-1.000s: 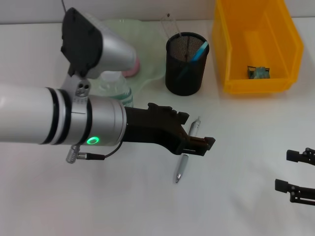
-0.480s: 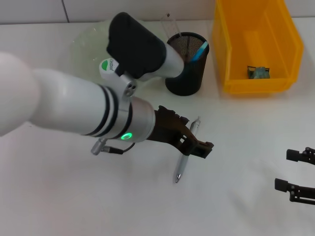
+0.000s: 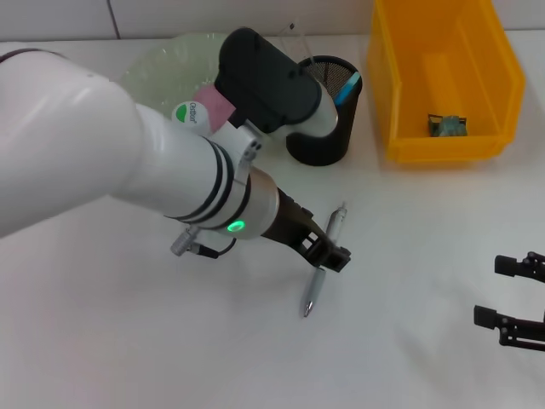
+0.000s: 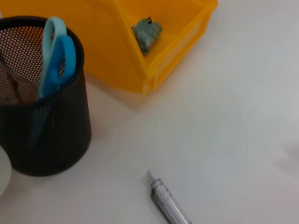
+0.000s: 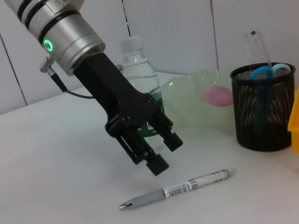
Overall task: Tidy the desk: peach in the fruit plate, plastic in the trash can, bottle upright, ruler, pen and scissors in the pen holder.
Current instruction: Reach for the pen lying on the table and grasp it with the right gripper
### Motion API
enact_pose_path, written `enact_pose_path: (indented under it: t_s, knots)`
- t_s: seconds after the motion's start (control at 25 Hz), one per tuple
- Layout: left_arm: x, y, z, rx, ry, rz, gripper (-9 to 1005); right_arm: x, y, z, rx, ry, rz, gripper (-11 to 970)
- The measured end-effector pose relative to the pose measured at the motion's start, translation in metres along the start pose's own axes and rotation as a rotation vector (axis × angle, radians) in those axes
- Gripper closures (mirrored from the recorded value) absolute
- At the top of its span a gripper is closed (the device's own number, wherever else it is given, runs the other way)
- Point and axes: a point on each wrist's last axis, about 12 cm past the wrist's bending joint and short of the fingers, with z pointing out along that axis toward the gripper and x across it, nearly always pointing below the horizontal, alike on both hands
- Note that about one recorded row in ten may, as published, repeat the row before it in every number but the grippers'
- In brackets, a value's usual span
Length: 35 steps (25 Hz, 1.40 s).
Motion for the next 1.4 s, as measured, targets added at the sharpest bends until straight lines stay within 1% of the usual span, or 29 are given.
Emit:
enact_pose_path:
  t_s: [0.2, 0.68, 0.88, 1.4]
  knots:
    - [-0.001, -0.008, 0.007, 0.005, 0.027, 0.061, 256, 0.000, -0.001, 0.000, 0.006, 0.002, -0.001, 130]
    - [0.003, -0.008, 0.011, -0.003, 0.055, 0.103, 255, 0.000, -0.002, 0.001, 0.011, 0.004, -0.002, 129]
    - [0.006, -0.014, 0.015, 0.006, 0.076, 0.145, 254, 0.000, -0.002, 0.001, 0.012, 0.004, -0.002, 129]
    - [0.007, -0.016, 0.017, 0.009, 0.083, 0.167, 252, 0.000, -0.003, 0.003, 0.016, 0.005, 0.005, 129]
